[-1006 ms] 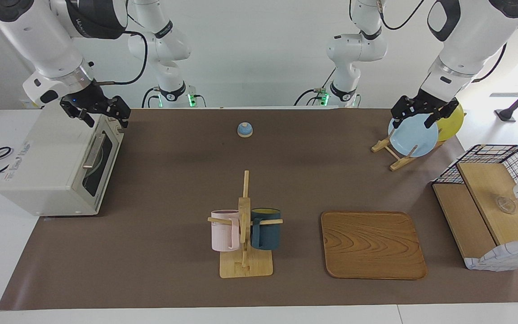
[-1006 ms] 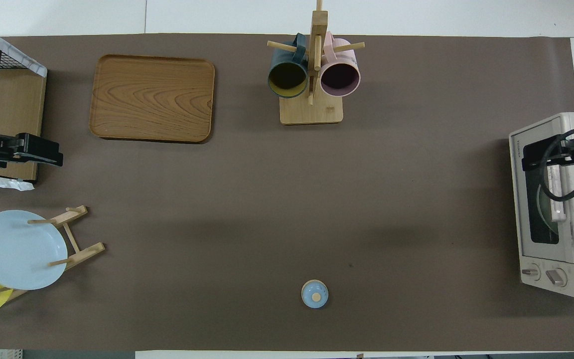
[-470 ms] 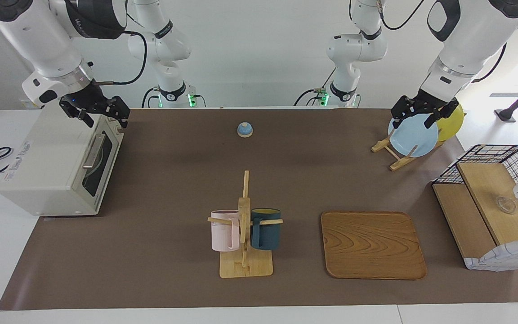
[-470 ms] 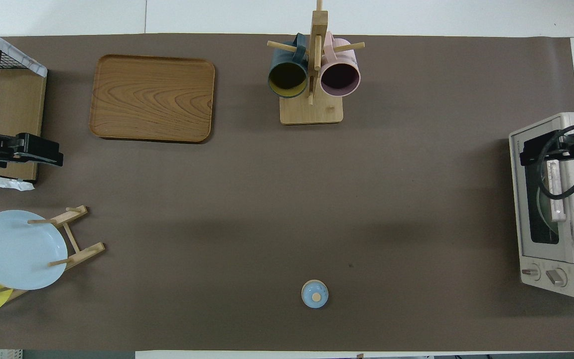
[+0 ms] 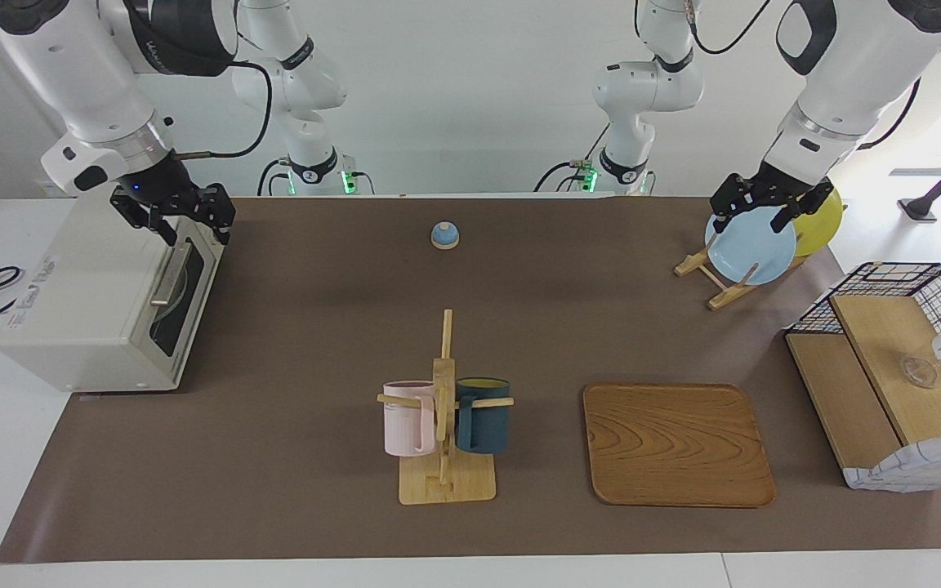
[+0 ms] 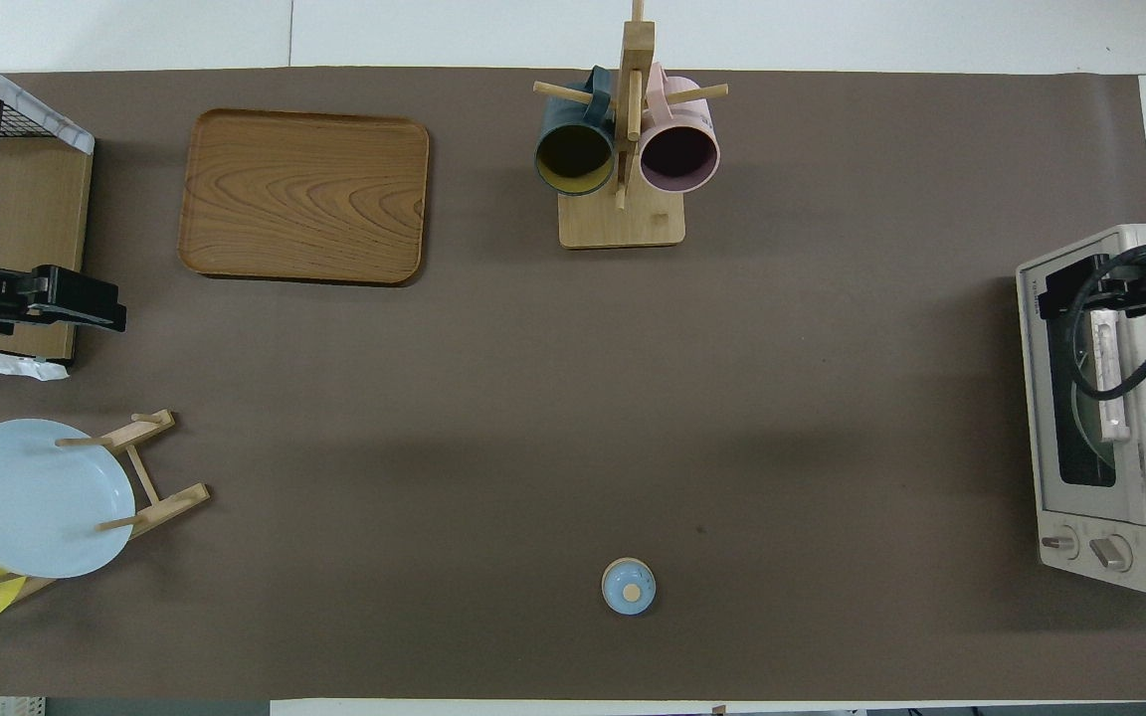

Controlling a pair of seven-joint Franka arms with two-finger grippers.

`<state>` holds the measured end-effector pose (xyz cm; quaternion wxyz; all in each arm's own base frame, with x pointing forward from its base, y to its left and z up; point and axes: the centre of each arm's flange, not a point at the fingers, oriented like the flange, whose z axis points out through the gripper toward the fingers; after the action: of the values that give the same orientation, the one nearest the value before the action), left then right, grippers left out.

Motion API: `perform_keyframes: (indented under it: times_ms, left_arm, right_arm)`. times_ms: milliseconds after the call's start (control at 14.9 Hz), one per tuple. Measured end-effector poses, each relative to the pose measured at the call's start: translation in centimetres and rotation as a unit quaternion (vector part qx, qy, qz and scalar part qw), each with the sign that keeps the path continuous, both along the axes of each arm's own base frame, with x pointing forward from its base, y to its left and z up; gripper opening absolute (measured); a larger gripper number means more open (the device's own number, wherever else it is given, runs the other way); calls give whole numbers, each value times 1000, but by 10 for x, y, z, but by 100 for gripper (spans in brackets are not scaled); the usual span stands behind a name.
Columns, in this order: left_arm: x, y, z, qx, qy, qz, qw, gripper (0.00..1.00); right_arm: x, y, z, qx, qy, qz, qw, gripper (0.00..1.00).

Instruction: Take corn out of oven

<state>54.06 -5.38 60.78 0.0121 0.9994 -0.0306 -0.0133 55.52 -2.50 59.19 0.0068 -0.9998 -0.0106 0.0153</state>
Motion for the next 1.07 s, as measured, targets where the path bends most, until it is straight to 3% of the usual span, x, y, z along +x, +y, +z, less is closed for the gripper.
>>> perform_keyframes:
  times_ms: [201, 403, 671, 1073]
  left_arm:
    - [0, 0, 0, 0, 0, 0, 1000, 100]
    - [0, 0, 0, 0, 0, 0, 1000, 100]
    - [0, 0, 0, 0, 0, 0, 1000, 100]
    - [0, 0, 0, 0, 0, 0, 1000, 100]
  right_arm:
    - [2, -11, -16, -27, -2, 11, 1000, 33]
    - [-1, -35, -41, -37, 13, -2, 999, 1]
    - [-8, -39, -78, -45, 44, 0, 998, 1]
    - [-13, -47, -105, -79, 57, 20, 995, 1]
